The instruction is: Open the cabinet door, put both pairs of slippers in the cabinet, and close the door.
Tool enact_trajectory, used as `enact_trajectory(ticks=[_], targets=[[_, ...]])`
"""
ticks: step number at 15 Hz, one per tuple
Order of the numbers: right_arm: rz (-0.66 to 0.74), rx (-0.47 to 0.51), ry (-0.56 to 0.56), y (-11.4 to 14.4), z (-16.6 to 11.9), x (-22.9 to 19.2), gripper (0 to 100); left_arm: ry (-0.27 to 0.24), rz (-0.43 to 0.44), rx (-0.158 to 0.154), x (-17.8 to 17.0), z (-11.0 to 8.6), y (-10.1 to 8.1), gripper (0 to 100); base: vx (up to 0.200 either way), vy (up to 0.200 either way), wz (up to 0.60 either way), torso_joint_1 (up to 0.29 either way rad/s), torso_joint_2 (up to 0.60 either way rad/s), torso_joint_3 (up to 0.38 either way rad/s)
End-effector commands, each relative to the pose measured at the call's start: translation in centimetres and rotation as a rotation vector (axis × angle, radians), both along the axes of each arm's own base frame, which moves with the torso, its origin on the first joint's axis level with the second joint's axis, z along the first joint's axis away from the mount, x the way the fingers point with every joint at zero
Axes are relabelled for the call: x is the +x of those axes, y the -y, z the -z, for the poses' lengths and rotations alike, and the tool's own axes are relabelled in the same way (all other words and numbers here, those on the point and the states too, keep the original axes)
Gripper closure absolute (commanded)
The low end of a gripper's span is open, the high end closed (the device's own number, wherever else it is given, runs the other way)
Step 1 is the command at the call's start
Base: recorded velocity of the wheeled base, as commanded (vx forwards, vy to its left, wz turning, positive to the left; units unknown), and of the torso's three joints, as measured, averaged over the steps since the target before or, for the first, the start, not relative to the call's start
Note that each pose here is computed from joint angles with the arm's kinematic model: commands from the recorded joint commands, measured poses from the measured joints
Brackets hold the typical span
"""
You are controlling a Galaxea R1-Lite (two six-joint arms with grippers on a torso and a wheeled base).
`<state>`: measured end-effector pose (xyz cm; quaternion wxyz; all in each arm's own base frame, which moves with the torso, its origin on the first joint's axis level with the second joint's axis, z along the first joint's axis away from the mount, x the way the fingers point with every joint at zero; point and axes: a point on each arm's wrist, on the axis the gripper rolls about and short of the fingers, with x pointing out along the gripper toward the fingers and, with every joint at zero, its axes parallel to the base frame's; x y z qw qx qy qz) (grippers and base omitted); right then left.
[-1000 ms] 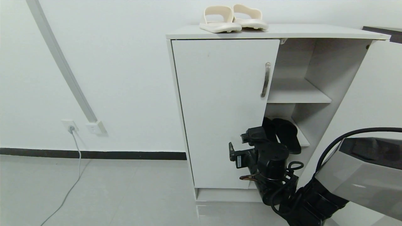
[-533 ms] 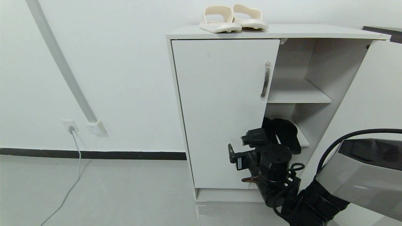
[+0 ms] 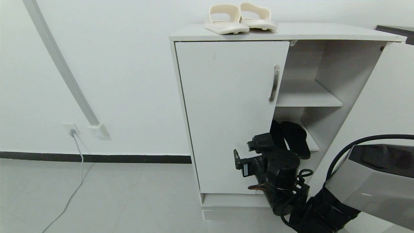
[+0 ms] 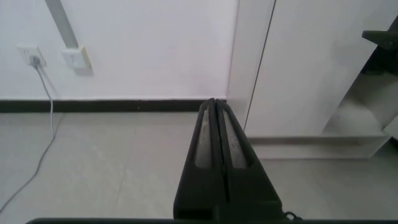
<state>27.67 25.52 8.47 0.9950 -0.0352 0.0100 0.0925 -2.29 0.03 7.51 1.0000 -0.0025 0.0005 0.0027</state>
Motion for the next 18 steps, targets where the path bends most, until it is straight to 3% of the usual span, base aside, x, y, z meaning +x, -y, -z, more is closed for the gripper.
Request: enact_trajectory(ticks=[1, 7, 18], targets=[[-0.001, -0.001, -0.001, -0.05, 0.14, 0.00, 0, 0.001, -0.001, -0.001, 0.01, -0.03, 0.00, 100, 0.000, 0.000, 0.00, 0.041, -0.26, -0.369], [-0.004, -0.003, -0.002, -0.12, 0.17, -0.10, 0, 0.001, -0.001, -0.001, 0.01, -0.03, 0.00, 100, 0.000, 0.000, 0.00, 0.078, -0.51, -0.360], [-0.007, -0.004, -0.006, -0.15, 0.26, -0.23, 0, 0.001, -0.002, -0.001, 0.01, -0.03, 0.00, 100, 0.000, 0.000, 0.00, 0.159, -0.48, -0.321]])
